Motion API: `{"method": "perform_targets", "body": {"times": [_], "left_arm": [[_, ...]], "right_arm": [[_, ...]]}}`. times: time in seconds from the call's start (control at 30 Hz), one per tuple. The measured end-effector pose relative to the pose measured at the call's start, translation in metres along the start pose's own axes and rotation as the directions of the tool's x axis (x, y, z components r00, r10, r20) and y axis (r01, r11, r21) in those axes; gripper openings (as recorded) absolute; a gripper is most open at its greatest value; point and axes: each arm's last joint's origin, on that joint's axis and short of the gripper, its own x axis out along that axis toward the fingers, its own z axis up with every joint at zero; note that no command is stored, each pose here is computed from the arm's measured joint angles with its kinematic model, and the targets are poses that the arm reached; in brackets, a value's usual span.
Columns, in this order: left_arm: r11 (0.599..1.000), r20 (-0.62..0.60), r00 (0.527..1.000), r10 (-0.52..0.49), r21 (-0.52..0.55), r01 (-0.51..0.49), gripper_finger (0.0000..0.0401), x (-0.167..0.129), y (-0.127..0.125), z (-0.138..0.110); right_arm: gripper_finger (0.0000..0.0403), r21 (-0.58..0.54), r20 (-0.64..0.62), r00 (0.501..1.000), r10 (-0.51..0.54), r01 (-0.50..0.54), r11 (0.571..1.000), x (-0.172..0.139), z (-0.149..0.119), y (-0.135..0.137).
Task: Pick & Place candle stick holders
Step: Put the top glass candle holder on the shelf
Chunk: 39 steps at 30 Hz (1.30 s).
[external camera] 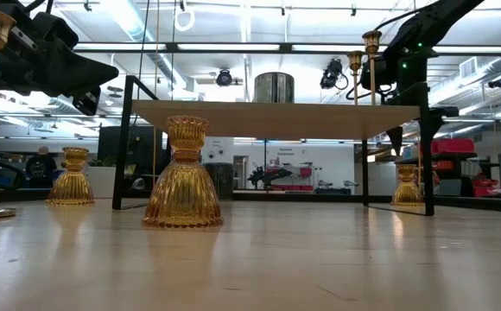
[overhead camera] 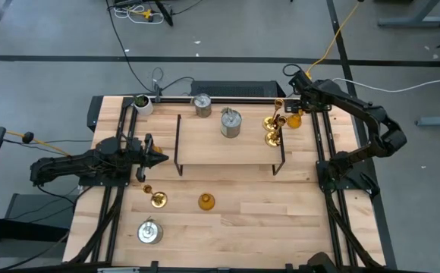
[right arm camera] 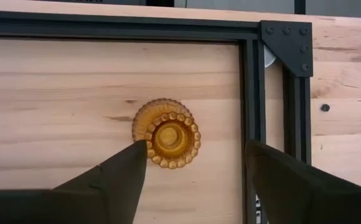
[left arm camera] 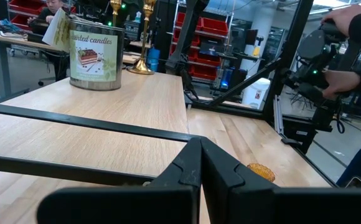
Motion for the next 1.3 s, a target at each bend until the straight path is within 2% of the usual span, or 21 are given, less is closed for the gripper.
{"method": "perform_targets", "body": {"times": [0.4, 1.3], "left_arm": [[1.000, 0.000, 1.000, 0.000, 0.000, 0.000, 0.0007, 0.000, 0.000, 0.000], [1.000, 0.000, 1.000, 0.000, 0.000, 0.000, 0.0007, 0.000, 0.000, 0.000]], "right_arm": [[0.0240, -0.040, 0.001, 0.991, 0.137, -0.137, 0.990, -0.002, 0.002, 0.011], [0.0240, -0.089, -0.115, 0.990, 0.083, -0.093, 0.992, 0.031, 0.002, 0.024]]}}
